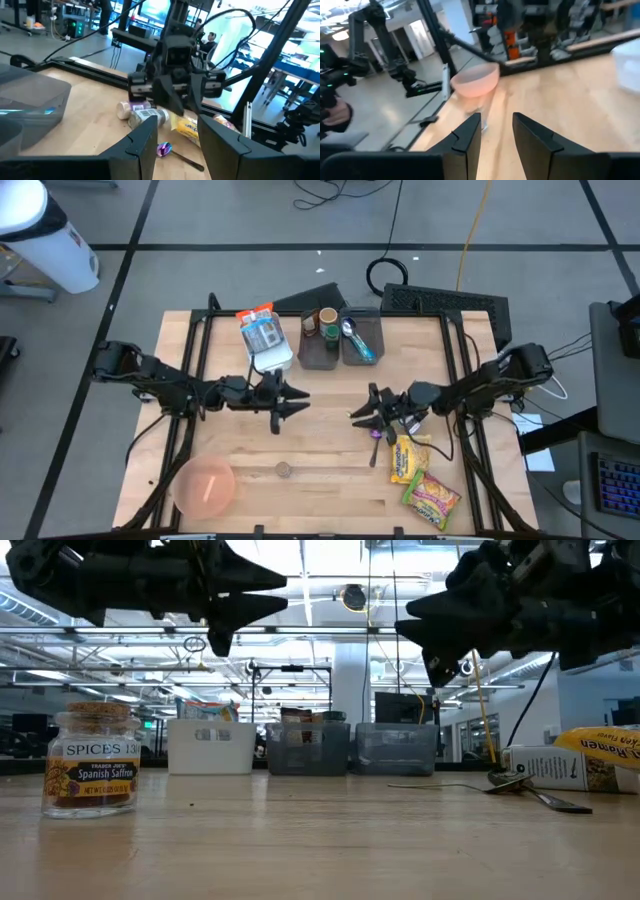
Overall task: Pick & Place Food Item
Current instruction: Put the brown seasoning bottle into the left black bin
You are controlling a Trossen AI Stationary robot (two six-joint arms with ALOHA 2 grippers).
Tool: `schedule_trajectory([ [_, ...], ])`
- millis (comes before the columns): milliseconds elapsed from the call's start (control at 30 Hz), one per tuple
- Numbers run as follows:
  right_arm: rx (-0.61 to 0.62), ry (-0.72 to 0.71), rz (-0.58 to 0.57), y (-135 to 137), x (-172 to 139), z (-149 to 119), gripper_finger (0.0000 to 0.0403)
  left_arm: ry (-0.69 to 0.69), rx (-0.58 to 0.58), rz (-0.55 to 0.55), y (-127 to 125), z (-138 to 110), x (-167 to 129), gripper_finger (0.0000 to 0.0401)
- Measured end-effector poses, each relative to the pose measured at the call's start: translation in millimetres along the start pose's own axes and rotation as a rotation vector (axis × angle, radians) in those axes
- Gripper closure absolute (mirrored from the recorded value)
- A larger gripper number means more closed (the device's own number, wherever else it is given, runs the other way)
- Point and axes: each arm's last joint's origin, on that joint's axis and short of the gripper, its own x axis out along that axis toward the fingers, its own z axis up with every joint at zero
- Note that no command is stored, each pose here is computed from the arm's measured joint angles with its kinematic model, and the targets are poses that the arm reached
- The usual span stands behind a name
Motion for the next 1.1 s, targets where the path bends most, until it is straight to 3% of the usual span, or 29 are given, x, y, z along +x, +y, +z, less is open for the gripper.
schedule_trajectory([
  [300, 0.071, 0.020, -0.097, 18, 7, -19, 0.0296, 0.014, 0.016, -0.049, -17, -1, 1, 0.0254],
  [600, 0.014, 0.002, -0.104, 27, 8, -20, 0.0295, 0.149, 0.212, -0.021, -14, -15, 0, 0.0254],
  [700, -0.018, -0.025, -0.127, 20, 12, -13, 0.0295, 0.265, 0.138, -0.031, -6, -23, -1, 0.0254],
  [900, -0.028, -0.012, -0.170, 5, 21, -3, 0.0283, 0.510, -0.122, -0.257, -5, -35, -7, 0.0254],
  [1000, -0.019, 0.017, -0.153, 2, 25, -1, 0.0259, 0.536, -0.190, -0.332, -14, -32, -5, 0.0253],
  [1100, -0.020, 0.024, -0.128, 1, 28, 2, 0.0229, 0.514, -0.175, -0.417, -29, -21, 2, 0.0253],
])
